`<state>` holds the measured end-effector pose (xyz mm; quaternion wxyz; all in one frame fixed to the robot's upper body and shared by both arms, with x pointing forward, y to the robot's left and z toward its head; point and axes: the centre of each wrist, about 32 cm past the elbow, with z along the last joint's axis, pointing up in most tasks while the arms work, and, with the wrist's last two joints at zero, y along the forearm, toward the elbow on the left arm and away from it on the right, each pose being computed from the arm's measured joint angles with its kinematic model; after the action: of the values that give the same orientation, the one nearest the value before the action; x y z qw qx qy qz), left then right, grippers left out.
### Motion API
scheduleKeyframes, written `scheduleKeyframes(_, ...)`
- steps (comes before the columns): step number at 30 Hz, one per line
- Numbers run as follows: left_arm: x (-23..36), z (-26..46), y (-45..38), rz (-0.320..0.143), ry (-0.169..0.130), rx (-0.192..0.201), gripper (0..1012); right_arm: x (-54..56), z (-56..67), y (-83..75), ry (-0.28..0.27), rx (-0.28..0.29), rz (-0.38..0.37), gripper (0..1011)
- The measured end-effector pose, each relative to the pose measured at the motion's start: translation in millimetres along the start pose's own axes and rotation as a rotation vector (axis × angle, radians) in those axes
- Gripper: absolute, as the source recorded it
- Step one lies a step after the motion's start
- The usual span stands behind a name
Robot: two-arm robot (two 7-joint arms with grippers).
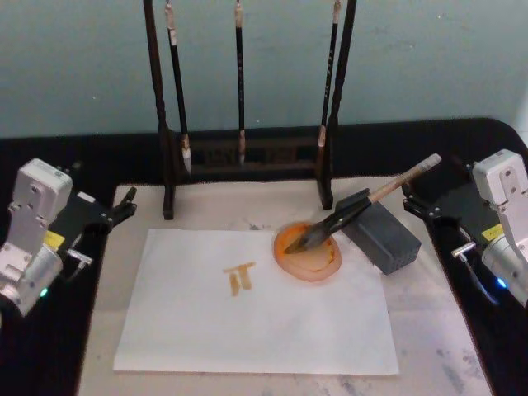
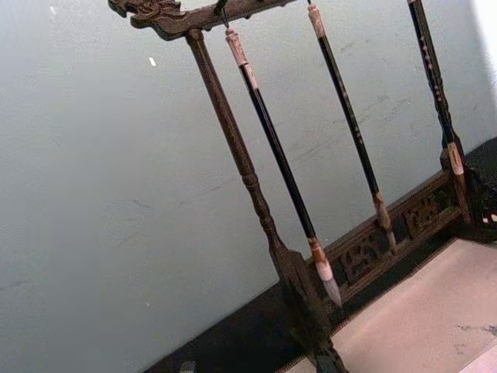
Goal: Pick up the brush from the inkstone, write on the paper, then place the brush back to its original position.
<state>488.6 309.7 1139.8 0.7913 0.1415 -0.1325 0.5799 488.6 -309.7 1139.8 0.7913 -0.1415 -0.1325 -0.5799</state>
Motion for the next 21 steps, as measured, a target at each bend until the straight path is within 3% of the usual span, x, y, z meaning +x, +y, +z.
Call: scheduleKeyframes(21,0.0,0.0,0.0,0.0,0.0,0.0,1010,0.0,0.0,0.0,0.0,0.0,0.0,1000)
